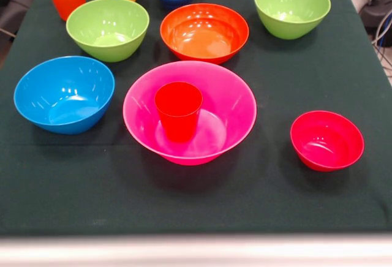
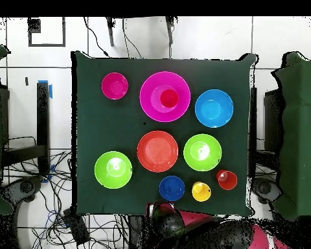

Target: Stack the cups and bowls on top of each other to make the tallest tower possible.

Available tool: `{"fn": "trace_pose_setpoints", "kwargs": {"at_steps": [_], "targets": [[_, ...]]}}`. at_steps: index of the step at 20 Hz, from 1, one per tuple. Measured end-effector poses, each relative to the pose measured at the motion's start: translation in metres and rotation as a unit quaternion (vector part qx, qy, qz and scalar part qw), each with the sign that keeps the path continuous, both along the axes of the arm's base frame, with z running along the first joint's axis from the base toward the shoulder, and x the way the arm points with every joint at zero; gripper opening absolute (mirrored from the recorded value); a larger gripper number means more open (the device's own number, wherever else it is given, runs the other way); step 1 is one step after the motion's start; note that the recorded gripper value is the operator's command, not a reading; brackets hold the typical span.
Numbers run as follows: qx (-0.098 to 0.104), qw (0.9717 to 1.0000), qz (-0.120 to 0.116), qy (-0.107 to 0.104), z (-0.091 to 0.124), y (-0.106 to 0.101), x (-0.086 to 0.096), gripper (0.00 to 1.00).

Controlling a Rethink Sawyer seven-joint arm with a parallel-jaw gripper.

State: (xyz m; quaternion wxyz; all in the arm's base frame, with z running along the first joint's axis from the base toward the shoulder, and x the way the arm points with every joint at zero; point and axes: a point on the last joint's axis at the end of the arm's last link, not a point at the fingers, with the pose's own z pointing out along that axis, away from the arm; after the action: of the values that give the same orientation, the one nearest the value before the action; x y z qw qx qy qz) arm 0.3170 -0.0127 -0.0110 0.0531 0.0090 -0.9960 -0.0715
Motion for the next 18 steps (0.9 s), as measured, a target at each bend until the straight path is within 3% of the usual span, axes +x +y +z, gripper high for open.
{"fn": "trace_pose_setpoints", "kwargs": {"at_steps": [18], "targets": [[0.012,0.9999,-0.005,-0.008,-0.013,-0.002,0.011,1.0]]}}
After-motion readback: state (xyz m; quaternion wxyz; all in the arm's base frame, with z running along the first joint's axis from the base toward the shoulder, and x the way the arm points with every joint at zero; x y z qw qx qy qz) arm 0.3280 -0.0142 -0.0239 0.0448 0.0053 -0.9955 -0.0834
